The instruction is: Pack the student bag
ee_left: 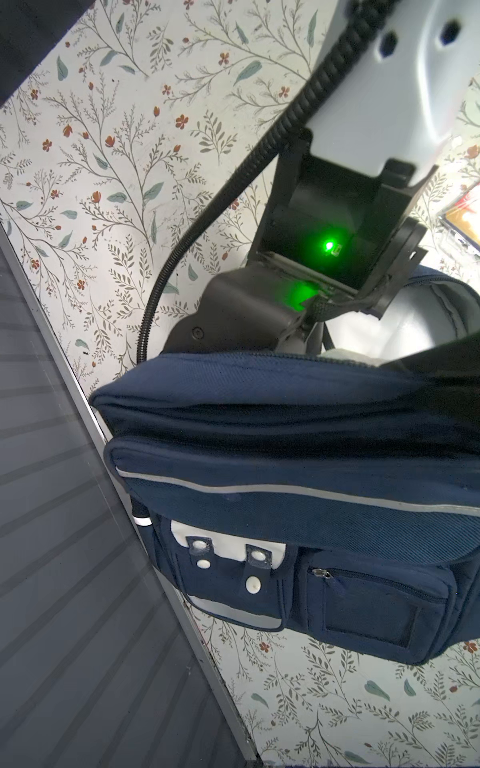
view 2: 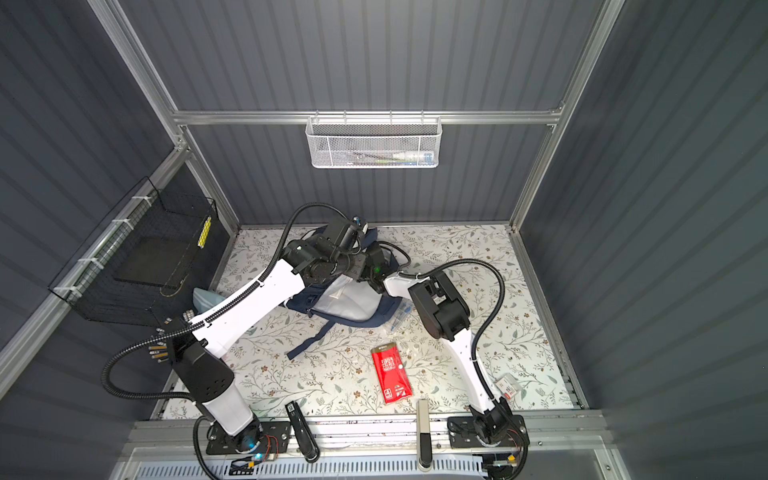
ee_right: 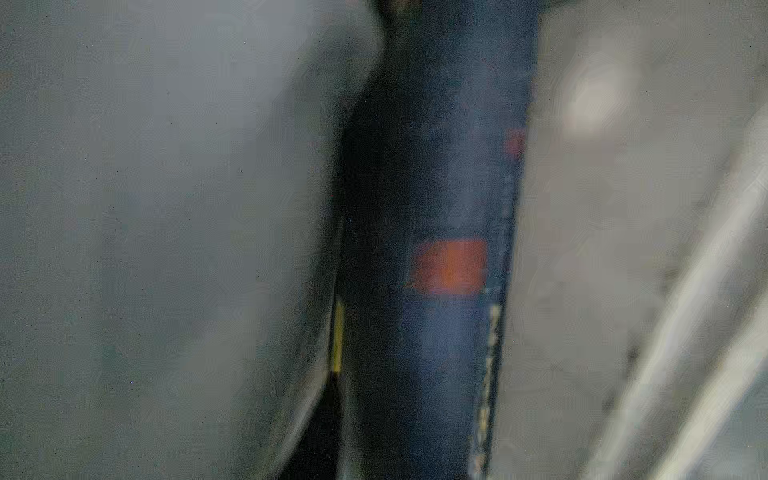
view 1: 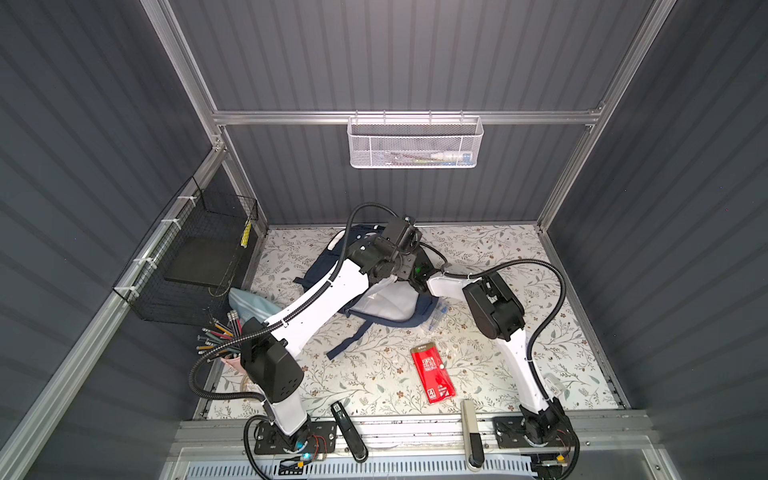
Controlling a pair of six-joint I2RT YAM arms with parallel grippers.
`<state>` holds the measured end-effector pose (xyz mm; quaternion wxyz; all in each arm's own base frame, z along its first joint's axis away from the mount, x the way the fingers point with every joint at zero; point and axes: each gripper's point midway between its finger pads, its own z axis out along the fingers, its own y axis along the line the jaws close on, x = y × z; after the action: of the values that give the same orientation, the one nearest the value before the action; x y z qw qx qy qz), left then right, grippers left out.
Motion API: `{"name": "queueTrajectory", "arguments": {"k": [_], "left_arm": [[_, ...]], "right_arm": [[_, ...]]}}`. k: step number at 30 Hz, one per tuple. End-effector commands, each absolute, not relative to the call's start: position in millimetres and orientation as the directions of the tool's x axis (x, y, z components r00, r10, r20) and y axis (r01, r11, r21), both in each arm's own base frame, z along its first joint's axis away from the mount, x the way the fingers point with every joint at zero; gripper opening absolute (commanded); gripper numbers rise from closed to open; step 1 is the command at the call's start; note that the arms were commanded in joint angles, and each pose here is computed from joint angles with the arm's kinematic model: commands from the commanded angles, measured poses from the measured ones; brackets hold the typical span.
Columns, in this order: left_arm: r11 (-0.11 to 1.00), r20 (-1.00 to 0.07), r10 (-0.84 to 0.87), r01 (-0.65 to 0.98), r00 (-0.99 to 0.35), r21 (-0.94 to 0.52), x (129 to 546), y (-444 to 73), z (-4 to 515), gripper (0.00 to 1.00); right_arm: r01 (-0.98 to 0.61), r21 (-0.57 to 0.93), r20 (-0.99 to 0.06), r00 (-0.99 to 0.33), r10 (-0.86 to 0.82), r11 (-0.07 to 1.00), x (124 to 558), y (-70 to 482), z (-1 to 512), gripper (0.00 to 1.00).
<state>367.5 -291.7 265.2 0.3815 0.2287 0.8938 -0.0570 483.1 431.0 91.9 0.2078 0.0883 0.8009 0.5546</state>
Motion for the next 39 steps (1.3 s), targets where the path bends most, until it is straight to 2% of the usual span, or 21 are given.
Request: {"name": "queueTrajectory", "arguments": {"k": [1, 5, 11, 14, 17, 18, 20, 21, 22, 25, 28, 29, 31, 32, 34, 39], "left_arm": [[0.888, -0.755, 0.292, 0.460, -0.588, -0.015, 366.8, -304.5, 276.4, 0.00], [0.891, -0.749, 0.278, 0.453, -0.601, -0.032, 369.3, -308.5, 261.2, 0.00], [0.900, -0.718, 0.255, 0.431, -0.648, -0.069, 373.1, -316.4, 223.2, 0.01], [0.885, -0.683, 0.253, 0.450, -0.685, -0.123, 372.2, -331.0, 194.9, 0.12], [0.877, -0.664, 0.250, 0.455, -0.705, -0.153, 377.5, -342.3, 179.4, 0.15], [0.872, -0.665, 0.242, 0.459, -0.706, -0.169, 379.4, -346.3, 177.4, 0.19], [0.859, -0.660, 0.227, 0.466, -0.716, -0.210, 378.9, -353.7, 174.7, 0.42], [0.850, -0.655, 0.215, 0.470, -0.724, -0.240, 377.2, -356.7, 174.8, 0.61], [0.840, -0.655, 0.202, 0.473, -0.728, -0.267, 374.8, -358.9, 175.5, 0.74], [0.820, -0.671, 0.142, 0.466, -0.728, -0.331, 367.7, -355.1, 188.6, 0.99], [0.816, -0.669, 0.093, 0.442, -0.737, -0.373, 353.2, -334.0, 196.8, 1.00], [0.814, -0.670, 0.068, 0.430, -0.739, -0.392, 349.4, -325.8, 200.0, 1.00], [0.812, -0.663, -0.001, 0.386, -0.749, -0.437, 340.0, -301.8, 204.5, 1.00], [0.818, -0.650, -0.032, 0.354, -0.759, -0.453, 336.5, -289.3, 202.7, 1.00], [0.824, -0.598, -0.081, 0.284, -0.797, -0.490, 329.0, -264.0, 184.6, 1.00], [0.801, -0.457, -0.279, 0.058, -0.844, -0.596, 312.0, -210.9, 133.5, 1.00]], "right_arm": [[-0.088, 0.916, -0.238, -0.904, 0.354, 0.392, 465.5, 401.7, 100.7, 0.47], [-0.096, 0.883, -0.266, -0.909, 0.321, 0.460, 444.3, 366.0, 107.9, 0.56], [-0.032, 0.867, -0.240, -0.902, 0.360, 0.497, 400.0, 308.2, 97.5, 0.55], [-0.053, 0.794, -0.308, -0.894, 0.326, 0.605, 371.9, 277.2, 92.7, 0.55], [-0.078, 0.723, -0.381, -0.874, 0.301, 0.687, 347.8, 250.7, 96.7, 0.56], [-0.077, 0.696, -0.398, -0.869, 0.295, 0.714, 338.5, 240.5, 97.7, 0.56], [-0.080, 0.615, -0.463, -0.842, 0.277, 0.784, 327.3, 218.1, 103.5, 0.56], [-0.097, 0.567, -0.498, -0.831, 0.247, 0.818, 319.6, 208.8, 107.9, 0.57], [-0.114, 0.514, -0.534, -0.819, 0.213, 0.850, 313.1, 199.8, 112.4, 0.57], [-0.167, 0.351, -0.628, -0.772, 0.099, 0.921, 292.9, 178.5, 128.7, 0.64], [-0.293, 0.312, -0.726, -0.687, 0.028, 0.904, 274.3, 179.4, 156.0, 0.75], [-0.305, 0.336, -0.737, -0.674, 0.047, 0.891, 271.0, 180.1, 158.7, 0.83], [-0.266, 0.406, -0.706, -0.699, 0.115, 0.874, 262.8, 176.7, 156.2, 0.91], [-0.319, 0.436, -0.701, -0.707, 0.095, 0.842, 258.1, 185.4, 158.2, 0.91], [-0.324, 0.469, -0.667, -0.739, 0.089, 0.822, 253.9, 194.1, 158.0, 0.91], [-0.384, 0.448, -0.682, -0.731, 0.030, 0.807, 248.6, 228.4, 155.5, 0.89]]}}
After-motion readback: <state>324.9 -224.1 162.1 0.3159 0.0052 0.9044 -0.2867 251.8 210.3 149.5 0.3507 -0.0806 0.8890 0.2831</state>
